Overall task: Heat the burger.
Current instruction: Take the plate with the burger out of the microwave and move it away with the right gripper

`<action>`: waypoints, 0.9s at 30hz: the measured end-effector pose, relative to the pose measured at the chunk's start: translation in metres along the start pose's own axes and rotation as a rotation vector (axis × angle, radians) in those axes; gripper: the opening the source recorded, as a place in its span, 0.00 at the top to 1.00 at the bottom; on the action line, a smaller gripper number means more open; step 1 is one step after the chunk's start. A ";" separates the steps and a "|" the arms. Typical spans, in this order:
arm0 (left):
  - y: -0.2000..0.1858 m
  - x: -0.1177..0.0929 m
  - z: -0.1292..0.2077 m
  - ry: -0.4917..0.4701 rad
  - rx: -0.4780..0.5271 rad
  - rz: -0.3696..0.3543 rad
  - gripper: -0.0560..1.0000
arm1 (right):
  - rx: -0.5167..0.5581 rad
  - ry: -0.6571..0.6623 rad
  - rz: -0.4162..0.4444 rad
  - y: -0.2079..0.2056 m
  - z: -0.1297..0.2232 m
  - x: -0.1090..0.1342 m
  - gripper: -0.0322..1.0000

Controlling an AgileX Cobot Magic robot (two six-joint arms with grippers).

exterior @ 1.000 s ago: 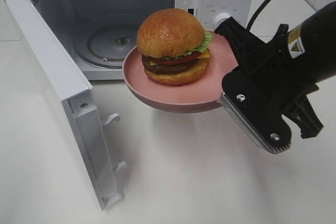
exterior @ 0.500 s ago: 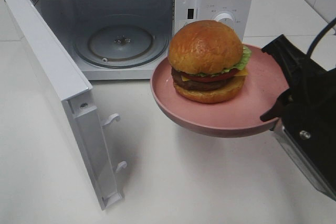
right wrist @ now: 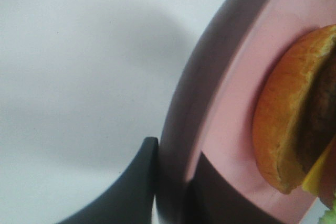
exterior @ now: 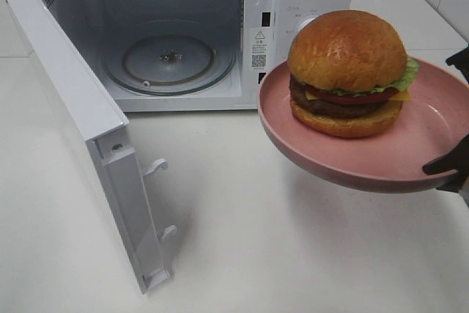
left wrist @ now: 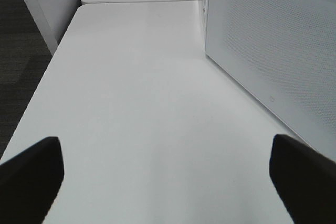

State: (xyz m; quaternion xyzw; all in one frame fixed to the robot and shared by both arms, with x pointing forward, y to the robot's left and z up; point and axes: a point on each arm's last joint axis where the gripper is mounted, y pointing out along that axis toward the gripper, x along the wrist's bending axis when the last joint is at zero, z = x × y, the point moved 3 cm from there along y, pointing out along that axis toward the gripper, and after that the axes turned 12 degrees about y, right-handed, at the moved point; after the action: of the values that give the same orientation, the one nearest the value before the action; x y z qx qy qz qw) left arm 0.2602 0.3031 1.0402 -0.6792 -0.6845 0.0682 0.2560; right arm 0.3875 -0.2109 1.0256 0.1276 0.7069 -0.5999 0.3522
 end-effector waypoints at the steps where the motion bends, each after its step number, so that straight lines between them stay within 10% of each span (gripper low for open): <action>1: 0.000 0.000 0.000 0.000 0.000 0.000 0.01 | 0.008 0.012 -0.003 -0.001 0.001 0.001 0.87; 27: 0.000 0.000 0.000 0.000 0.000 0.000 0.01 | 0.273 0.533 -0.013 0.013 0.026 0.004 0.87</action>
State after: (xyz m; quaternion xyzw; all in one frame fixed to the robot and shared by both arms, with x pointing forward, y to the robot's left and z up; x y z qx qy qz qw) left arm 0.2602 0.3031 1.0402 -0.6792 -0.6845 0.0682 0.2560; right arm 0.4010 -0.2336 1.0122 0.3223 0.6881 -0.6369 0.1299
